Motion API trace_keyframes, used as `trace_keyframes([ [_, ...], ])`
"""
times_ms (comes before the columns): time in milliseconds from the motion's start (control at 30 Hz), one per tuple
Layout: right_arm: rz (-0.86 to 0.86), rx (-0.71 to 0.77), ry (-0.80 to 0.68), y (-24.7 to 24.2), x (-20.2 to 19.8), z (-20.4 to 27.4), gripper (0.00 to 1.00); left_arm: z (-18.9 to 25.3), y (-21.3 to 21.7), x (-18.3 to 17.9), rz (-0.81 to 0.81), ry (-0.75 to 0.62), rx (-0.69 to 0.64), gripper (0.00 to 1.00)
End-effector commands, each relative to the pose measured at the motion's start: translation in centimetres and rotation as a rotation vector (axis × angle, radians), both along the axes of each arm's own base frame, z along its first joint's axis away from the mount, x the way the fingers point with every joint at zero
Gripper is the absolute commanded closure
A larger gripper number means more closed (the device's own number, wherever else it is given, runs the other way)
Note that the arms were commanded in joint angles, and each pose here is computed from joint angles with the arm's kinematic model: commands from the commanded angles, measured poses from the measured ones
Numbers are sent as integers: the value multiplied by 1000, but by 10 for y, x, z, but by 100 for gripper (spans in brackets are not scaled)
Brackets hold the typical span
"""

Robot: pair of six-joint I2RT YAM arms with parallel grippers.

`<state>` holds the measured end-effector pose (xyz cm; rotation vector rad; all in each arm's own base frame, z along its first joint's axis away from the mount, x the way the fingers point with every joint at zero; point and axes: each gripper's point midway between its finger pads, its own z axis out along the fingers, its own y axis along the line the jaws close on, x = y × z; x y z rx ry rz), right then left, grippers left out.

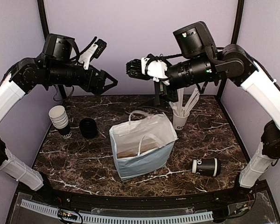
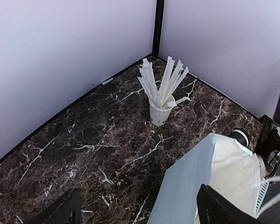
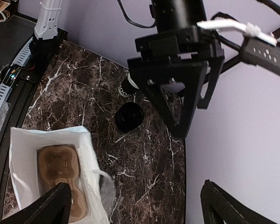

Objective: Pack the takeout coffee

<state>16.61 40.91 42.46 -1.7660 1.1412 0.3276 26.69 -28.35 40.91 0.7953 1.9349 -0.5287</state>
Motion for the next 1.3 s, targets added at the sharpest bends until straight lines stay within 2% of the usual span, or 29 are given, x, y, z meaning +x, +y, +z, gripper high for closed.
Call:
trace_keyframes([
  [0, -48, 81, -82, -43, 4, 44, 1, 77, 24, -20, 0, -152, -140, 10],
  [100, -189, 65, -98, -81, 37, 40, 1, 103, 5, -49, -158, -140, -265, 14],
  [200, -364, 27, -46, -136, 81, 13, 1, 101, -38, -92, -367, -121, -281, 16],
  [333, -512, -58, 23, -203, 93, -36, 4, 61, -104, -134, -559, -74, -159, 18],
  [433, -591, -96, 103, -242, 88, -81, 5, 8, -162, -165, -691, -28, -23, 18],
  [633, -744, -34, 270, -294, 80, -126, 5, -81, -237, -198, -826, -12, 165, 16],
  [800, -912, 25, 330, -320, 87, -142, 6, -121, -281, -201, -856, -51, 210, 13],
  [967, -1010, 67, 366, -337, 91, -152, 6, -153, -316, -193, -844, -64, 204, 11],
  [1267, -1025, 155, 414, -340, 85, -145, 6, -221, -359, -161, -750, -135, 271, 4],
])
